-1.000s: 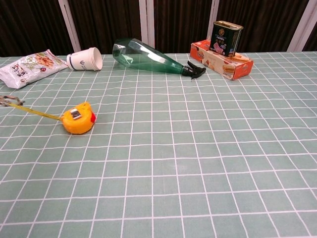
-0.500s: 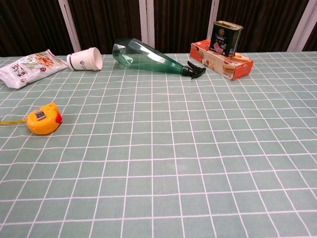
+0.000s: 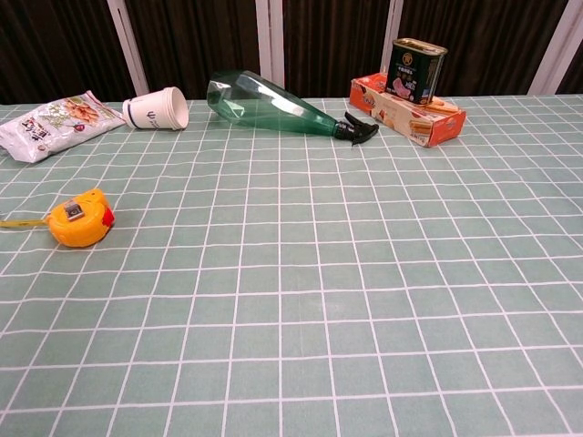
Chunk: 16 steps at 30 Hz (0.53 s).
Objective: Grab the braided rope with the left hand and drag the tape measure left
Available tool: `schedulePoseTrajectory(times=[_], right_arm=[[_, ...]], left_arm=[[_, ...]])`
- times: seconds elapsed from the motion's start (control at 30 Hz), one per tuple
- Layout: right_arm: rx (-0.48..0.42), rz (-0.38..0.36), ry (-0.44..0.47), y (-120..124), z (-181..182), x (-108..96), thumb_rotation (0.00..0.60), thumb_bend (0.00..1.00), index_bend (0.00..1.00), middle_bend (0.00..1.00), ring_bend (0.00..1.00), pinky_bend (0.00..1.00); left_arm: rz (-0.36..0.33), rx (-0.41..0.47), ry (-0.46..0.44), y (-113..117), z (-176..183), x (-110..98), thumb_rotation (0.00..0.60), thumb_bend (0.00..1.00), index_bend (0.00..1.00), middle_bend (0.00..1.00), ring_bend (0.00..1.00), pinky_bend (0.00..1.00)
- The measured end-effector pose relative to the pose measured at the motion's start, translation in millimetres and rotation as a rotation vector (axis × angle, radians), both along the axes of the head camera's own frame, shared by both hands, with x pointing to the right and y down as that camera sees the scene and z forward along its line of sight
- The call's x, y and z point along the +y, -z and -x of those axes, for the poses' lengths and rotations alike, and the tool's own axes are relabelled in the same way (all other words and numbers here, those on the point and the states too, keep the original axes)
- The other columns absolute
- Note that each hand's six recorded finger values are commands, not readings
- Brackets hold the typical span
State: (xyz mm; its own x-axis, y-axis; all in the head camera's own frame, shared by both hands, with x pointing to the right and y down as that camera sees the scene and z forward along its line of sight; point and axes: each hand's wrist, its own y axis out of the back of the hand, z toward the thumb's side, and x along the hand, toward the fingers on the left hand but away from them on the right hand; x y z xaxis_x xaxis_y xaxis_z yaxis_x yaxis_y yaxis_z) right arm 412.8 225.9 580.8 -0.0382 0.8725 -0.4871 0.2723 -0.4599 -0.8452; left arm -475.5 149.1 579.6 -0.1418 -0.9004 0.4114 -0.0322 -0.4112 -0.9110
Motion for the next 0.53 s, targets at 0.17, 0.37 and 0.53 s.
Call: schedulePoseTrajectory(times=[0.17,0.37,0.53], right_arm=[[0.012,-0.003,0.020,0,1,1,0.600,0.18,0.00,0.00,0.00,0.00],[0.026,-0.021,0.051,2,4,1,0.600,0.18,0.00,0.00,0.00,0.00],[0.034,-0.067,0.069,7,5,-1,0.600,0.18,0.00,0.00,0.00,0.00]], left_arm=[[-0.053,0.117,-0.053,15,-34,26,0.600,0.02,0.00,0.00,0.00,0.00],[-0.054,0.201,-0.152,16,-72,57,0.600,0.02,0.00,0.00,0.00,0.00],[-0.052,0.230,-0.179,12,-83,75,0.600,0.01,0.00,0.00,0.00,0.00]])
